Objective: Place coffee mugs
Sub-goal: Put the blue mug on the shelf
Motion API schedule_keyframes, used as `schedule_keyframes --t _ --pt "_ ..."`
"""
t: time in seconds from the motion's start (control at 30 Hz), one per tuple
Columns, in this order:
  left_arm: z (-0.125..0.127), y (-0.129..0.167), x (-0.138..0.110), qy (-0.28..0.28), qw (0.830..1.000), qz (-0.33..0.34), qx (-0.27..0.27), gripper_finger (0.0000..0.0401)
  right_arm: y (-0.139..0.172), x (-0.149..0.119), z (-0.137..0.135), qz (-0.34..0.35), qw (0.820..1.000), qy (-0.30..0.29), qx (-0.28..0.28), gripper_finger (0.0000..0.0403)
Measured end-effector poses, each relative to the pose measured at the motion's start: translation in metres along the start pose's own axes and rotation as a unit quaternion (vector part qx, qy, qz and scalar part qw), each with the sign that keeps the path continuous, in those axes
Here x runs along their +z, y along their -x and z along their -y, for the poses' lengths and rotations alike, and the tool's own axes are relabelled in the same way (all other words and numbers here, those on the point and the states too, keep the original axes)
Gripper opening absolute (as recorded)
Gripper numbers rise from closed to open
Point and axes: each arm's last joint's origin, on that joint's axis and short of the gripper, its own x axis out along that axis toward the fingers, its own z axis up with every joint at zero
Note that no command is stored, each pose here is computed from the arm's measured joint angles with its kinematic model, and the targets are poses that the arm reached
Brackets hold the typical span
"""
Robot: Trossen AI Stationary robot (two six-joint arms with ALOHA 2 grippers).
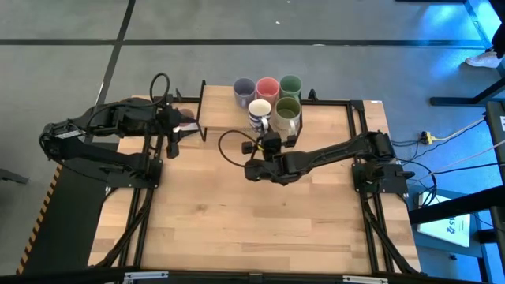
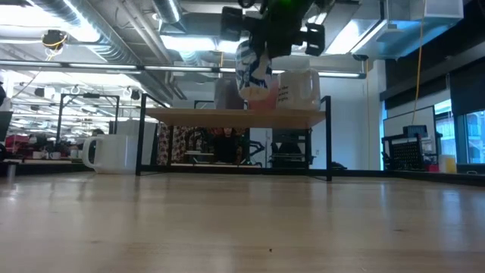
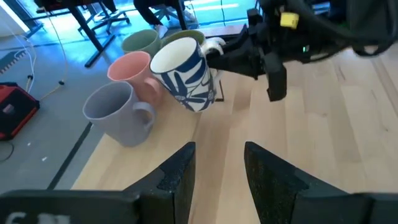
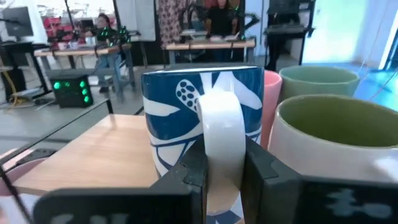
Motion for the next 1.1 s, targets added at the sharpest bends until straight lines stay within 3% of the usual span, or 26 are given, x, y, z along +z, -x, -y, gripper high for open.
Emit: schedule_keyframes --t 0.23,0.93,1.1 --pt "0.000 0.000 0.000 -0.005 1.000 -0.001 0.000 0.0132 -0.013 -0.017 -0.002 0.007 1.000 0.008 -0.020 0.0037" --pt "0.000 0.000 0.000 -0.043 0.999 -0.001 0.000 0.0132 -0.037 -0.017 0.001 -0.022 0.999 0.012 -0.028 0.0037" --pt "0.000 0.000 0.000 -0.045 0.999 -0.001 0.000 0.0132 -0.037 -0.019 0.001 -0.038 0.999 0.014 -0.015 0.0097"
